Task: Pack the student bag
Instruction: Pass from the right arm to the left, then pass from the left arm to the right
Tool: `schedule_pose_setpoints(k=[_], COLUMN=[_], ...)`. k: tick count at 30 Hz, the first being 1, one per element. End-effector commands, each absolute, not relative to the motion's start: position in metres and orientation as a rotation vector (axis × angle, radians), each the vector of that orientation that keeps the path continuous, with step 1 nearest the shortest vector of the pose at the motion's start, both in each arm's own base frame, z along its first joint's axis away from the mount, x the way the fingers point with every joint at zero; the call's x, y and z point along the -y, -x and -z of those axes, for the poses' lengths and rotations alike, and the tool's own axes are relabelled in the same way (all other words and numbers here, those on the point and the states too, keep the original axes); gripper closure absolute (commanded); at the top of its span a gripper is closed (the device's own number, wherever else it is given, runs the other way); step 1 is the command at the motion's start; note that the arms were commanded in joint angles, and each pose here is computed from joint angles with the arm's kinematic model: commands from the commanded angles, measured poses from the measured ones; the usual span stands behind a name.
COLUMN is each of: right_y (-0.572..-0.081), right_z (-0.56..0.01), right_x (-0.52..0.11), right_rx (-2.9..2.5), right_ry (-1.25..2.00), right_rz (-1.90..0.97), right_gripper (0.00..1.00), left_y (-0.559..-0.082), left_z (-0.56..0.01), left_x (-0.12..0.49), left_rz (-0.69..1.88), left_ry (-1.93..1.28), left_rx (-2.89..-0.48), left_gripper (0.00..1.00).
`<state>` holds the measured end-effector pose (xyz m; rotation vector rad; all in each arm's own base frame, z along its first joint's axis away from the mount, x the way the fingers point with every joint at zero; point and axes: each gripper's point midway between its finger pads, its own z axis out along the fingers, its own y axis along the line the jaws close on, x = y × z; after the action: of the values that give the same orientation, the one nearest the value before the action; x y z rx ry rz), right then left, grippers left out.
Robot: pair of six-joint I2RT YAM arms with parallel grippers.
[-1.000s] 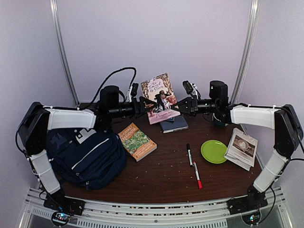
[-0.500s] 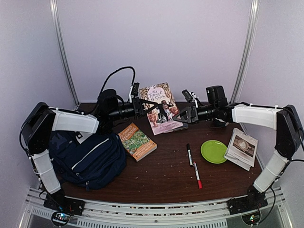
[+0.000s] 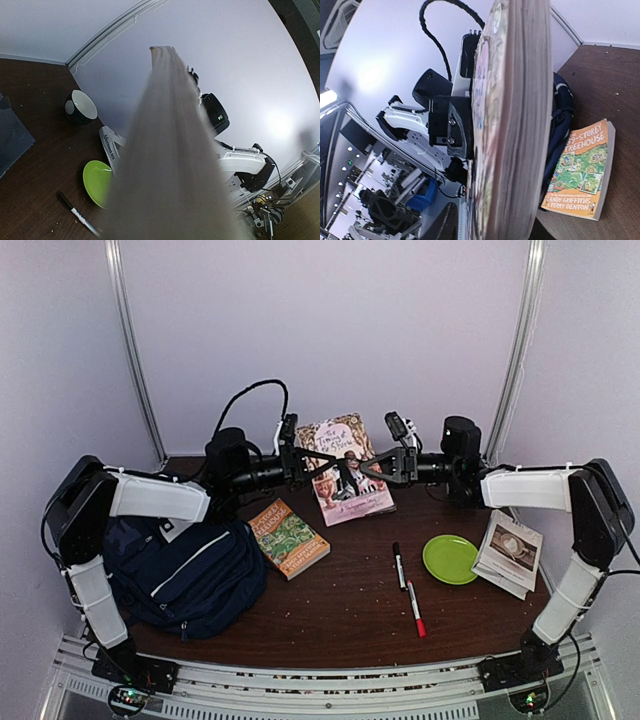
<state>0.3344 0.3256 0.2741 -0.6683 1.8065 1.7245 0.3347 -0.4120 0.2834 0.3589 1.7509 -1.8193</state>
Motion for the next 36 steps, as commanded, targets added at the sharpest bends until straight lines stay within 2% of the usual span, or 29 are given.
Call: schedule_pose_setpoints(k=[1, 7, 12, 13, 14, 16, 19, 22, 25, 32, 36], right_y=[-0.324, -0.329, -0.342, -0.343, -0.343, -0.344, -0.350, -0.357, -0.359, -0.366, -0.367], right_z=[-0.308, -0.298, -0.267, -0.264, -0.260, -0.258, -0.263, -0.258, -0.252, -0.254, -0.253], right_x=[-0.327, -0.330, -0.329, -0.328, -0.327, -0.322, -0.308, -0.287, -0.270, -0.260, -0.261], right_rx=[-1.661, -1.707, -1.861, -1.861, -1.886, -1.907, -1.904, -1.941, -1.940, -1.927, -1.923], right_ry=[0.672, 0.646, 0.623, 0.652, 0.657, 0.653, 0.615, 0.584, 0.592, 0.644, 0.642], right_rz=[-1.927, -1.911, -1.729, -1.663, -1.635, -1.606, -1.576, -1.487, -1.378, -1.266, -1.288], right_gripper=[0.64, 0.74, 0.91, 0.97, 1.00, 1.00, 1.00, 1.00, 1.00, 1.00, 1.00], left_y=[-0.334, -0.333, -0.336, -0.337, -0.338, -0.340, -0.341, -0.333, -0.316, -0.245, -0.214], left_z=[-0.297, -0.293, -0.284, -0.282, -0.279, -0.271, -0.247, -0.226, -0.199, -0.167, -0.148], left_x=[0.419, 0.420, 0.422, 0.422, 0.423, 0.421, 0.405, 0.367, 0.320, 0.244, 0.221], left_rz=[1.833, 1.834, 1.795, 1.781, 1.763, 1.688, 1.423, 1.020, 0.673, 0.120, -0.011], left_ry=[-0.410, -0.411, -0.417, -0.423, -0.426, -0.438, -0.481, -0.571, -0.595, -0.678, -0.645], left_rx=[-1.695, -1.706, -1.766, -1.781, -1.803, -1.860, -2.028, -2.205, -2.361, -2.527, -2.658], left_gripper=[1.00, 1.00, 0.99, 0.95, 0.81, 0.61, 0.46, 0.39, 0.37, 0.35, 0.35])
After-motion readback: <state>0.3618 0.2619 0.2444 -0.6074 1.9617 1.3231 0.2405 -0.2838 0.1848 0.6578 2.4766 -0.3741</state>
